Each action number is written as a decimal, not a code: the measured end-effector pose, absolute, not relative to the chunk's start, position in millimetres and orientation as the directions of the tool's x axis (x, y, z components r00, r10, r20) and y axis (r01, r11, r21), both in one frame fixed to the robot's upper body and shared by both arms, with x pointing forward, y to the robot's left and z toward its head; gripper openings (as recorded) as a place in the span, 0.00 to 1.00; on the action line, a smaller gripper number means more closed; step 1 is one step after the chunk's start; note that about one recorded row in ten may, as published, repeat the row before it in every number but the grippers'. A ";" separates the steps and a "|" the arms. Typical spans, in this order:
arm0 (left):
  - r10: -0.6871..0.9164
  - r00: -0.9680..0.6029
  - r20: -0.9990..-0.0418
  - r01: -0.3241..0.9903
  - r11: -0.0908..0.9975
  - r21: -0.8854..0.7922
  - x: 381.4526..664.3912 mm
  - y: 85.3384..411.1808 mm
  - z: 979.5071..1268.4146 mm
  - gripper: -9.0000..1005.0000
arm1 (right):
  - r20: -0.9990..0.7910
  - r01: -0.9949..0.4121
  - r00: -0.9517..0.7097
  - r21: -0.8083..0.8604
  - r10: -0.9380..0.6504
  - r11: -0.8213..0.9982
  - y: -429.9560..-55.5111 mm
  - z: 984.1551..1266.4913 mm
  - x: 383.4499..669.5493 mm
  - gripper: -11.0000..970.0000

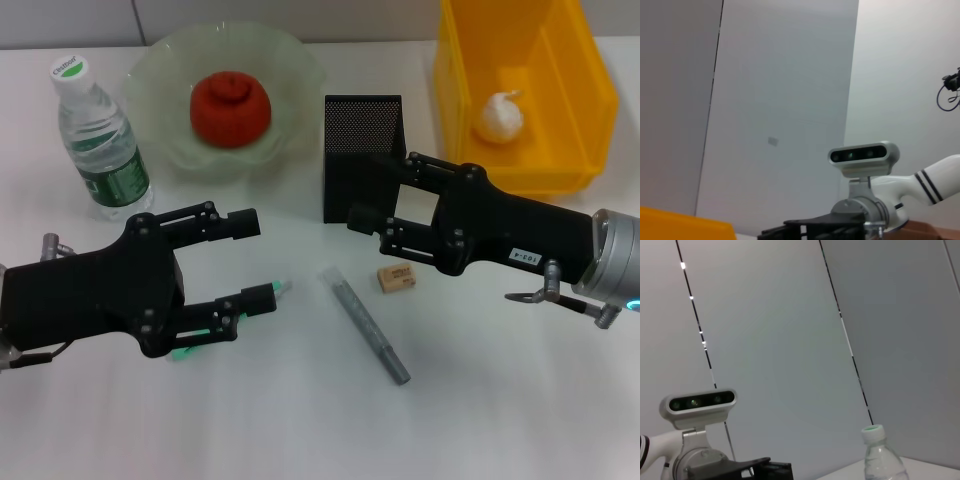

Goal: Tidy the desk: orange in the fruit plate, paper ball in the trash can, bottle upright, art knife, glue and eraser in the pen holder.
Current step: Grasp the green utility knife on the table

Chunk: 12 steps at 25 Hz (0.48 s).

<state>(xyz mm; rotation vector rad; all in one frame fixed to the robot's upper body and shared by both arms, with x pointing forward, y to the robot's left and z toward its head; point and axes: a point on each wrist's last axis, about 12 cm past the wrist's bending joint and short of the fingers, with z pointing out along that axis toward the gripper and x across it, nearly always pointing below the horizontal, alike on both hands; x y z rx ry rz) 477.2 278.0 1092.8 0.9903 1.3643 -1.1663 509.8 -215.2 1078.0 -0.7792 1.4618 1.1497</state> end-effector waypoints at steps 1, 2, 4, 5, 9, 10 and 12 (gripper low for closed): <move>-0.033 -0.120 -0.992 0.974 0.190 -0.125 477.6 278.0 1092.5 0.72 | -0.969 -0.915 -0.217 0.243 0.114 0.322 -215.5 1078.0 509.8 0.72; -0.030 -0.121 -0.992 0.973 0.195 -0.125 478.3 278.0 1092.0 0.72 | -0.969 -0.915 -0.218 0.244 0.114 0.323 -215.7 1077.8 509.7 0.72; -0.023 -0.123 -0.992 0.971 0.203 -0.126 479.4 277.9 1091.1 0.72 | -0.969 -0.913 -0.221 0.246 0.114 0.325 -216.3 1076.8 508.9 0.72; -0.021 -0.125 -0.992 0.971 0.205 -0.126 479.7 277.9 1090.9 0.72 | -0.969 -0.913 -0.220 0.246 0.113 0.326 -216.6 1076.4 508.5 0.72; -0.016 -0.130 -0.991 0.969 0.210 -0.131 480.8 278.1 1090.8 0.72 | -0.969 -0.911 -0.222 0.247 0.110 0.329 -217.7 1074.7 507.0 0.72; -0.013 -0.136 -0.991 0.967 0.215 -0.135 481.6 278.2 1090.8 0.72 | -0.969 -0.911 -0.222 0.246 0.109 0.331 -218.1 1074.2 506.5 0.72; -0.004 -0.154 -0.988 0.962 0.229 -0.151 484.3 279.1 1091.0 0.72 | -0.970 -0.910 -0.217 0.242 0.109 0.337 -219.5 1073.5 505.7 0.72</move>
